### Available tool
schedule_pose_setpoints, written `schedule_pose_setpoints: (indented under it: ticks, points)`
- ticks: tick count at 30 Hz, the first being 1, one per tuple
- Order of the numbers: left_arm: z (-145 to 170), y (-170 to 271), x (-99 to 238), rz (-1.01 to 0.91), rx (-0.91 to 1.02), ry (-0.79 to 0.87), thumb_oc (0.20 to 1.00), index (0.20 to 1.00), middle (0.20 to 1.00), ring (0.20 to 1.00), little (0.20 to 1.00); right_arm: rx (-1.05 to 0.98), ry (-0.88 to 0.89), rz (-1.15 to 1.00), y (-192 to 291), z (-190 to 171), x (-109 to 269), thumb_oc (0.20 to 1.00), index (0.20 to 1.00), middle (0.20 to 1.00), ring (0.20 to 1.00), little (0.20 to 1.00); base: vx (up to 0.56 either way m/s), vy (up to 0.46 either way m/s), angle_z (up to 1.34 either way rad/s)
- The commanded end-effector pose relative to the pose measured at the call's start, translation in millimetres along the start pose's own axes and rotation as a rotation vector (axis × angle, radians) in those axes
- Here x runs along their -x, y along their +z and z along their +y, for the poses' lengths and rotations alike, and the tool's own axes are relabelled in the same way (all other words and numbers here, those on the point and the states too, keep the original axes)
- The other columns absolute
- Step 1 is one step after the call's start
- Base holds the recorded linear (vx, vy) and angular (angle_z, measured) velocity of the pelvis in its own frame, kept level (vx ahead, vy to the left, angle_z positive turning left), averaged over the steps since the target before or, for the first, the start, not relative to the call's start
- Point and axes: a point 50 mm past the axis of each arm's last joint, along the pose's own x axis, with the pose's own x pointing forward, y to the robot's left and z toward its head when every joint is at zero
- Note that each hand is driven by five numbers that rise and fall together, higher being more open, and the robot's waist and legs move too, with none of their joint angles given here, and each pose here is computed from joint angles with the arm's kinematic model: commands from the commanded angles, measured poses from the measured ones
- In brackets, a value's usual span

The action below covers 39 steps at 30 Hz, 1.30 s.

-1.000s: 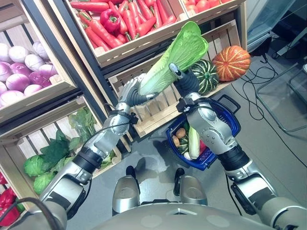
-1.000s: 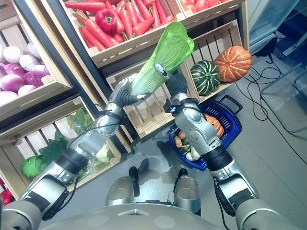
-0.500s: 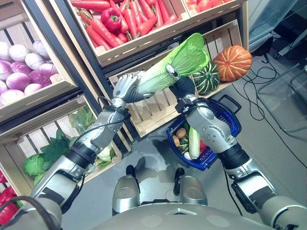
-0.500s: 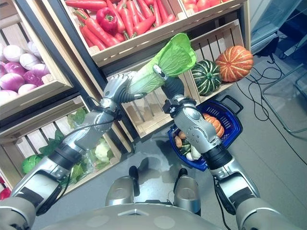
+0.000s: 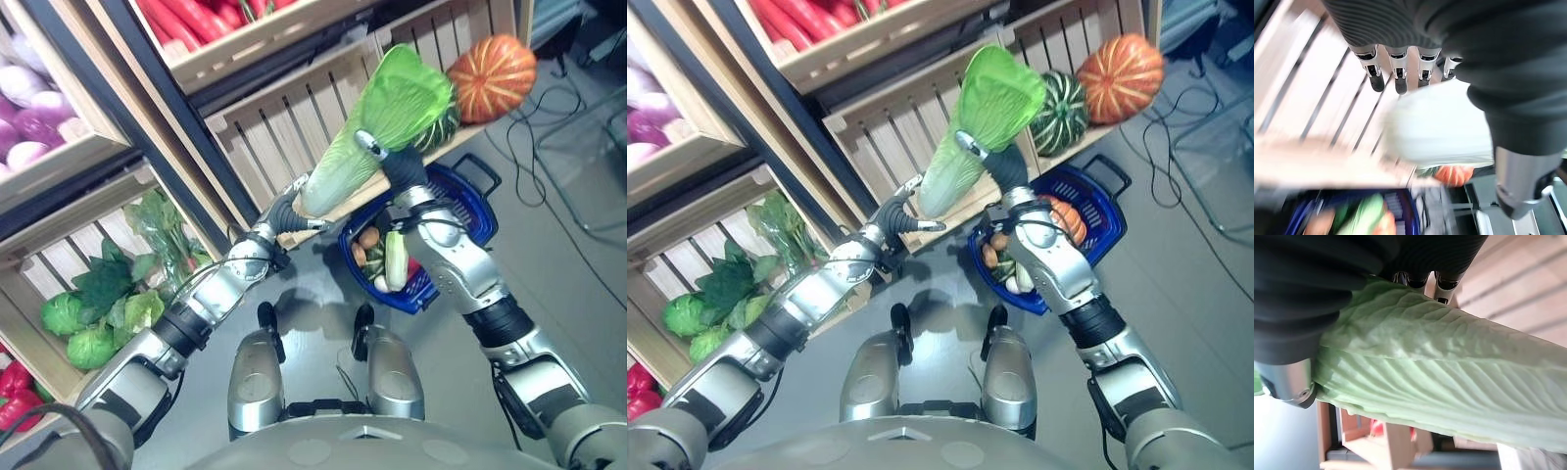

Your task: Pick up fruits and vegetables into the basket

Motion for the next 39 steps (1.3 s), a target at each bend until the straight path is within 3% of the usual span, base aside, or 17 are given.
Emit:
schedule_pose_setpoints:
  ticks: [1,9,13,16,26,32,39]
  points:
    - [-11,-17,16,0.031,0.135,-0.071,1.000,1.000,1.000,1.000,1.000,0.017,-0.058,-0.501,93,-17,6,0.200,0.200,0.200,0.200,0.200,-0.16,-0.019,-0.06]
    - [-39,-92,56,0.376,0.488,-0.136,1.000,1.000,1.000,1.000,1.000,0.300,-0.375,-0.543,103,-79,34,0.200,0.200,0.200,0.200,0.200,-0.11,-0.040,-0.10]
    - [-78,-131,91,0.635,0.783,-0.190,1.000,1.000,1.000,1.000,1.000,0.441,-0.592,-0.466,92,-108,43,0.200,0.200,0.200,0.200,0.200,-0.06,-0.065,-0.12]
    - [-93,-143,108,0.707,0.869,-0.204,1.000,1.000,1.000,1.000,1.000,0.439,-0.623,-0.388,83,-119,42,0.200,0.200,0.200,0.200,0.200,0.01,-0.017,-0.01]
    - [-85,-139,109,0.592,0.923,-0.129,1.000,1.000,1.000,1.000,1.000,0.547,-0.607,-0.183,55,-137,10,0.200,0.200,0.200,0.200,0.200,0.00,0.065,0.02]
    - [-74,-142,112,0.555,0.933,-0.085,1.000,1.000,1.000,1.000,1.000,0.467,-0.620,-0.048,39,-158,-6,0.200,0.200,0.200,0.200,0.200,0.01,0.051,0.07]
    - [-71,-147,116,0.560,0.988,-0.035,1.000,1.000,1.000,1.000,1.000,0.371,-0.782,0.212,20,-206,-16,0.200,0.200,0.200,0.200,0.200,0.00,0.027,0.19]
